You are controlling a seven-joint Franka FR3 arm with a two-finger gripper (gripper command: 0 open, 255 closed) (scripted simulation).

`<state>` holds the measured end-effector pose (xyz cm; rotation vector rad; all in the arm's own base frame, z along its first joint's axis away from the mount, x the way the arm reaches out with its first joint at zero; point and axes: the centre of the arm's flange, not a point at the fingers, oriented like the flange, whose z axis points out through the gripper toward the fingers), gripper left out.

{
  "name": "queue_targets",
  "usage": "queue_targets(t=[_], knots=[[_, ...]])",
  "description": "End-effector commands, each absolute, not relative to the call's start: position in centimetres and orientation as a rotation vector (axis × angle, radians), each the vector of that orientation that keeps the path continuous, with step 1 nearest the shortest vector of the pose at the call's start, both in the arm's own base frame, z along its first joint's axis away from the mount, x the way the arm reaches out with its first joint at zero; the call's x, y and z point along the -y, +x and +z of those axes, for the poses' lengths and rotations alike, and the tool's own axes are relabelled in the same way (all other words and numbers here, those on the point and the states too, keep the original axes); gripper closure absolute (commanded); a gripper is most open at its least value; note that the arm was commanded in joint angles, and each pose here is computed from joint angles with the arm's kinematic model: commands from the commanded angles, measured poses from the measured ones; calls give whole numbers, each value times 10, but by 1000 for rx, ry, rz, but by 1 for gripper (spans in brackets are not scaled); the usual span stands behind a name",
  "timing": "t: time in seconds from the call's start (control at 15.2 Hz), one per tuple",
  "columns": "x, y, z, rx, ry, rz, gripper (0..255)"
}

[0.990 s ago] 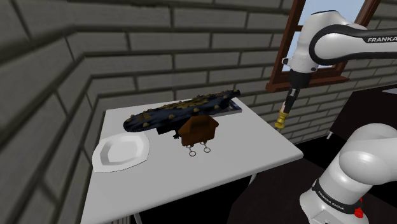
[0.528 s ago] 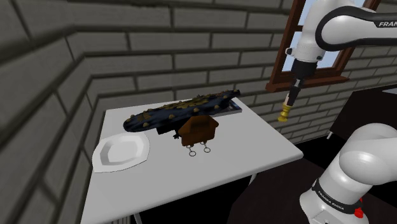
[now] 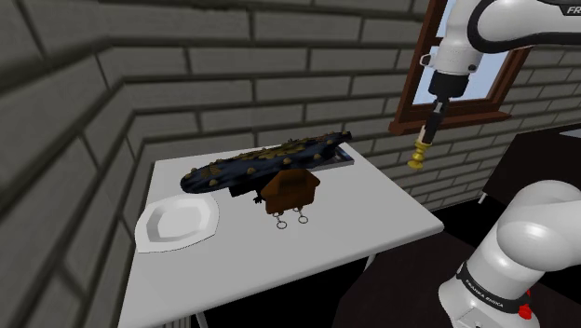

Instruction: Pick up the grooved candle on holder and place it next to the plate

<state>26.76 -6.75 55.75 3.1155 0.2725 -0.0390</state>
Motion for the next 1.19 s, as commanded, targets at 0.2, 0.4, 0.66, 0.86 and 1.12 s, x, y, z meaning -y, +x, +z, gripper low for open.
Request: queue_targets(t=[0.2,0.4,0.66,0.86,1.12], knots=[[11,286,550,-272,3116,-39,255],[-26,298,544,-272,3116,-39,255],[-76,315,536,-272,3116,-39,255],[-113,327,530,-272,3116,-39,255],[-162,343,522,-272,3116,-39,255]])
